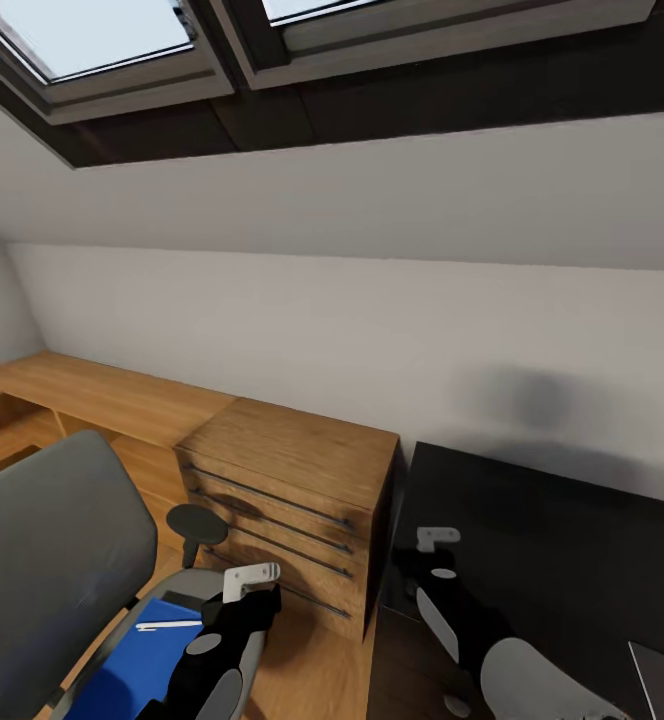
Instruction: In the bedroom, organize the workspace by keeping the computer under the desk, ensuring the monitor is on the desk, placing the keyboard on the desk next to the monitor, placing the mouse on the desk next to the keyboard, moving the folder from the swivel chair onto the desk next to the mouse, stacking the notebook on top of the folder with the pen on top of the notebook, and positioning the swivel chair next to the desk.
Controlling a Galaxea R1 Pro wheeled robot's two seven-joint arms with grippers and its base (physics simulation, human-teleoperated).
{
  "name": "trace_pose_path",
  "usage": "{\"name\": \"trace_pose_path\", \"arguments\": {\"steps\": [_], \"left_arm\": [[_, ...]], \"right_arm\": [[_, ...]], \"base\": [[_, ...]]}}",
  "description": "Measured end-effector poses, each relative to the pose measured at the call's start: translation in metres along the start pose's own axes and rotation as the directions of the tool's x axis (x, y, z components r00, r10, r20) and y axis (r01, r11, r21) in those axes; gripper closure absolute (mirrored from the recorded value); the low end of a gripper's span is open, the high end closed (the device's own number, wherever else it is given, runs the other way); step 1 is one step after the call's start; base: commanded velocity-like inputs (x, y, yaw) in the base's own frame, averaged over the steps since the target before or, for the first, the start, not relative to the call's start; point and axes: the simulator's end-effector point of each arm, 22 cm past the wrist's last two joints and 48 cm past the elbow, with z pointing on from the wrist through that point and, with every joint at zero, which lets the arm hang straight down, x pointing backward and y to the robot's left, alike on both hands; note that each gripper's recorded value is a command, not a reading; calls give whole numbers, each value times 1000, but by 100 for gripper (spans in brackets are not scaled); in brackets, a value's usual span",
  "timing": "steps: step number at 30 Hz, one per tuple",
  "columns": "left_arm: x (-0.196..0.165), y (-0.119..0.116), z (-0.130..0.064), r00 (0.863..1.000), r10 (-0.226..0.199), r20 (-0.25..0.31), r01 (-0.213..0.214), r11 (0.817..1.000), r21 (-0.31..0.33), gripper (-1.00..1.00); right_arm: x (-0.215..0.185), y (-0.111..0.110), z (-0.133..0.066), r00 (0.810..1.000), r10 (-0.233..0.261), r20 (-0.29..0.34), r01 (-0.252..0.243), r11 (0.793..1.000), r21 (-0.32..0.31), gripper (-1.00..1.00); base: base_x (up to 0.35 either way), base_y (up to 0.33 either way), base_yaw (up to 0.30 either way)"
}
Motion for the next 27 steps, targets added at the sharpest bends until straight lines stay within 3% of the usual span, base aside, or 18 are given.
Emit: {"name": "trace_pose_path", "arguments": {"steps": [9,19,27], "left_arm": [[1,0,0,1000,0,-1,0,1000,0,-100],[0,0,0,1000,0,-1,0,1000,0,-100],[-5,-5,-3,1000,-7,11,7,1000,12,-100]], "right_arm": [[24,-3,2,993,-16,-113,18,1000,9,-100],[31,-1,1,990,-21,-143,22,1000,6,-100],[41,2,-1,981,24,-194,-25,1000,-1,-100]], "base": [[0,0,0],[0,0,0],[0,0,0]]}}
